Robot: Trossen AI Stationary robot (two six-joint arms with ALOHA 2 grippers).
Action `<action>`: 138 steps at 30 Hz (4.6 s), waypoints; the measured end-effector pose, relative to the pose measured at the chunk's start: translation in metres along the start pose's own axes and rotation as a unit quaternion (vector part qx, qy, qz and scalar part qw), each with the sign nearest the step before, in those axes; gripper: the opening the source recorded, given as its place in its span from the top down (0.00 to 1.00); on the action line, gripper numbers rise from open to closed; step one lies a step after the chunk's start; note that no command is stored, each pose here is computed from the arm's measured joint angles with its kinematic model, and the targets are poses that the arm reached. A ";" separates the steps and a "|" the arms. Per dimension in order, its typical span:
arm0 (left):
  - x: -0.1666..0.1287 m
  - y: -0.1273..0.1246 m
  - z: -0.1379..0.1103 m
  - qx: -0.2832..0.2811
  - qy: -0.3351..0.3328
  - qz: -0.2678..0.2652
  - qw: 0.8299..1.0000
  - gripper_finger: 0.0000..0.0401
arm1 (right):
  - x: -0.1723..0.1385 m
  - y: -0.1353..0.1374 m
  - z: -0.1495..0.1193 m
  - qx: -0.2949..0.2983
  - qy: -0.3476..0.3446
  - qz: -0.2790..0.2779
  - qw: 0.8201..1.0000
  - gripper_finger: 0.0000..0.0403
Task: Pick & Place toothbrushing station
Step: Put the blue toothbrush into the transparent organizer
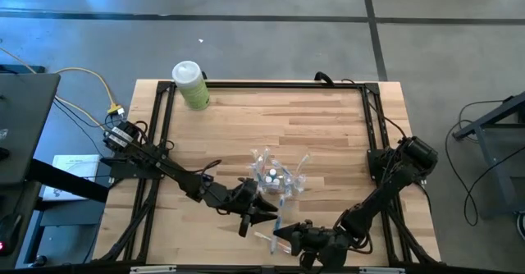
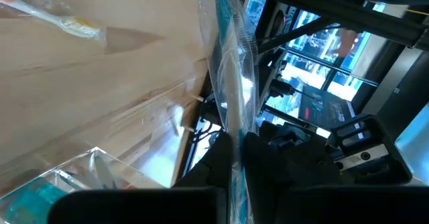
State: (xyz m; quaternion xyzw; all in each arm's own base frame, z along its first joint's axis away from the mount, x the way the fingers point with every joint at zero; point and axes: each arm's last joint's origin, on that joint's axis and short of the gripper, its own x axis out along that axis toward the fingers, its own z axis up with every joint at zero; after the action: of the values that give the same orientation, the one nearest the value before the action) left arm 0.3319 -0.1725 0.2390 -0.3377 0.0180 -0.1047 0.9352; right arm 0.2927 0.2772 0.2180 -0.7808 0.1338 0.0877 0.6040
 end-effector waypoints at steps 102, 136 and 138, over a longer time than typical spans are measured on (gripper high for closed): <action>-0.025 -0.039 -0.047 0.310 -0.005 0.100 0.945 0.98 | -0.127 0.010 -0.103 0.691 0.188 -0.194 0.670 0.59; -0.020 -0.033 -0.041 0.304 0.001 0.071 0.950 0.98 | -0.041 0.019 -0.041 0.658 0.000 0.024 0.753 0.71; -0.020 -0.034 -0.042 0.305 0.001 0.070 0.950 0.98 | -0.035 0.026 -0.043 0.661 -0.042 0.031 0.749 0.72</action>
State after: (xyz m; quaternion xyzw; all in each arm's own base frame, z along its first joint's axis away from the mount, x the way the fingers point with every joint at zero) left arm 0.3015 -0.2206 0.2277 -0.0339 0.0099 -0.0394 0.9986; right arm 0.2501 0.2328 0.2157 -0.1780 0.1568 0.0284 0.9710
